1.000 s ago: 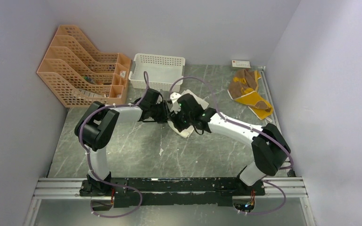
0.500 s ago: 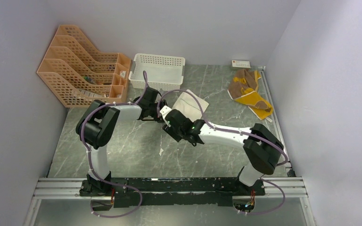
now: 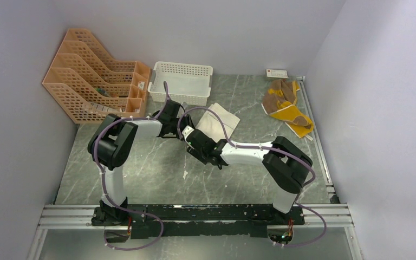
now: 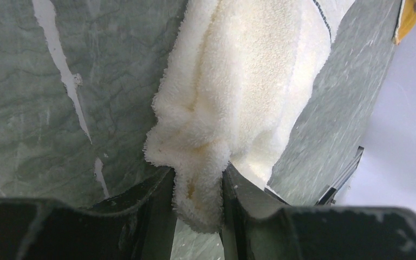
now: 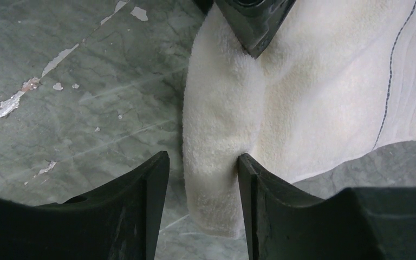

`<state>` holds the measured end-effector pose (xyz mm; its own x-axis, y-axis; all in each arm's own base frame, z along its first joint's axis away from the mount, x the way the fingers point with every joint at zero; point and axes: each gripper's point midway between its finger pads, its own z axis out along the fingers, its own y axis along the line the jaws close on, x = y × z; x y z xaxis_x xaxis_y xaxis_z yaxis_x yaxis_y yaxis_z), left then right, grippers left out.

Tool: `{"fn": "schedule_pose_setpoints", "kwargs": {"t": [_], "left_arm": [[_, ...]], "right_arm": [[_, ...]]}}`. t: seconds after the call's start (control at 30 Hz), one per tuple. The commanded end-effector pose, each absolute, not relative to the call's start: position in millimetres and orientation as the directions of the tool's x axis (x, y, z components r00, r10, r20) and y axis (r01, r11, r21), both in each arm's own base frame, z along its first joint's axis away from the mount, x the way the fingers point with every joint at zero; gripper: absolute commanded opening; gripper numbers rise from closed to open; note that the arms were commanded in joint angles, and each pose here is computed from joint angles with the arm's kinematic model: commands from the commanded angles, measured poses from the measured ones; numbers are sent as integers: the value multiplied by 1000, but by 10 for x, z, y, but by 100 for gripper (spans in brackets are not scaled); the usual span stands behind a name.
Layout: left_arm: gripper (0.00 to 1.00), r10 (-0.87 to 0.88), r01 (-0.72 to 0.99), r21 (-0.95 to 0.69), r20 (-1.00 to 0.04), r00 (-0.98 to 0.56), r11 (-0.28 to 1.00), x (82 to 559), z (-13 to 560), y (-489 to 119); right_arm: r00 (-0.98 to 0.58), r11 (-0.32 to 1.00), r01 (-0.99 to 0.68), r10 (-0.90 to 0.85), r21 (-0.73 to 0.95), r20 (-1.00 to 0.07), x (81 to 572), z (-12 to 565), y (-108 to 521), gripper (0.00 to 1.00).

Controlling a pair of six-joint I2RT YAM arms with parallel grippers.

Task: Roll the towels
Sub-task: Roll the towel at the center of the board.

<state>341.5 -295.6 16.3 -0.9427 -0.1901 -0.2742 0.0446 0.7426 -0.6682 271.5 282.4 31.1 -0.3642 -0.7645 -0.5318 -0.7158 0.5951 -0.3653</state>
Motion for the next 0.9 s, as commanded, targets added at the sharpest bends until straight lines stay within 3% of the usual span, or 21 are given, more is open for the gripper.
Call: {"fn": "schedule_pose_setpoints", "kwargs": {"t": [0.0,0.17,0.4,0.57,0.7,0.87], "left_arm": [[44,-159,-31,-568,-176,-971,822,3179,-357,-2696],[44,-161,-36,-583,-163,-973,811,3203,-347,-2652],[46,-163,-37,-576,-169,-972,816,3284,-309,-2563],[58,-172,-24,-563,-212,-962,826,3419,-132,-2456],[71,-197,-4,-555,-289,-937,832,3614,224,-2274],[75,-264,-13,-563,-366,-893,826,3766,639,-1963]], "right_arm": [[-347,583,-720,-772,-377,-532,2772,248,2896,49],[-406,622,-729,-728,-285,-552,2751,165,2889,45],[-474,649,-745,-677,-153,-563,2739,113,2863,24],[-581,683,-728,-563,65,-588,2760,153,2854,8],[-656,685,-692,-461,230,-598,2796,268,2846,5],[-754,589,-642,-369,490,-544,2634,393,3044,3]]}}
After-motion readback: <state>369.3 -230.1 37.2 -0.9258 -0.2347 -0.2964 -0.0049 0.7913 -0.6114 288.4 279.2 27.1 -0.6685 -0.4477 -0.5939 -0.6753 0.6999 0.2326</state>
